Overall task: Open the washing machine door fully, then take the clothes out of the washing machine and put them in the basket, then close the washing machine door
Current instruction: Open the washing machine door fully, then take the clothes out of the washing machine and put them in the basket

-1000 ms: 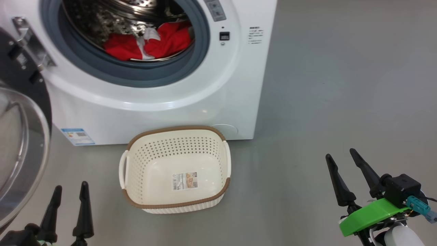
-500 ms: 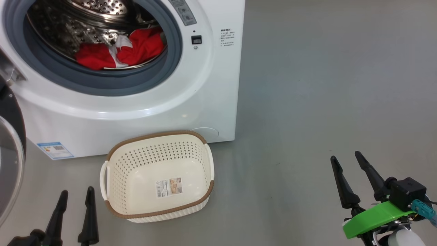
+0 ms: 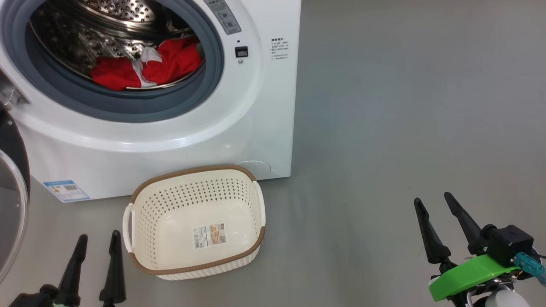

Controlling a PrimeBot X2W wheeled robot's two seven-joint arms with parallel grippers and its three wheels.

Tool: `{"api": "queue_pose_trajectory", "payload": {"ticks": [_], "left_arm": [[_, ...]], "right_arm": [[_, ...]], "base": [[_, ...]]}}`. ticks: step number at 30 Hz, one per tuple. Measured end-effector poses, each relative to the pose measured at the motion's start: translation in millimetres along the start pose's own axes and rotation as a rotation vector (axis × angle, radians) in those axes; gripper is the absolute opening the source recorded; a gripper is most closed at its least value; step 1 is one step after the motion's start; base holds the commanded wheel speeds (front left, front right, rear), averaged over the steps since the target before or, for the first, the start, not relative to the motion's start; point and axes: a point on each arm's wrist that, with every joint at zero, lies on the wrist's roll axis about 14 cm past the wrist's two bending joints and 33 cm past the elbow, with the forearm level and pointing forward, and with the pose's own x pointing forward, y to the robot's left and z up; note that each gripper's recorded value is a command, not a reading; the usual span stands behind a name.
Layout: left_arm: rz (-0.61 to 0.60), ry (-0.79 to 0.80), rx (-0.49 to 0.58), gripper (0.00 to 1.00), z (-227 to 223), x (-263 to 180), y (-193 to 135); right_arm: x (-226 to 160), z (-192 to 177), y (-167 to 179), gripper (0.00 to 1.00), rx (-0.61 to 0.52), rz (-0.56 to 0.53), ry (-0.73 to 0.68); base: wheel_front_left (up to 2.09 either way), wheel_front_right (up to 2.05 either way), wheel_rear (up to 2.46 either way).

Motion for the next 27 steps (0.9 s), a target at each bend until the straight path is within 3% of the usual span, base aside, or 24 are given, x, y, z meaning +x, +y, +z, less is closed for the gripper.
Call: {"api": "queue_pose_trajectory", "payload": {"ticks": [17,27], "left_arm": [[0.021,0.003,0.009,1.0,-1,0,8],[0.025,0.011,0.011,1.0,-3,2,11]], "right_arm": [[4,-5,1,1.0,-0.007,0.003,0.013],[7,-12,1,1.0,-0.006,0.004,0.033]], "base": [[0.04,-0.04,0.0],[0.89,-0.94,0.04]]}}
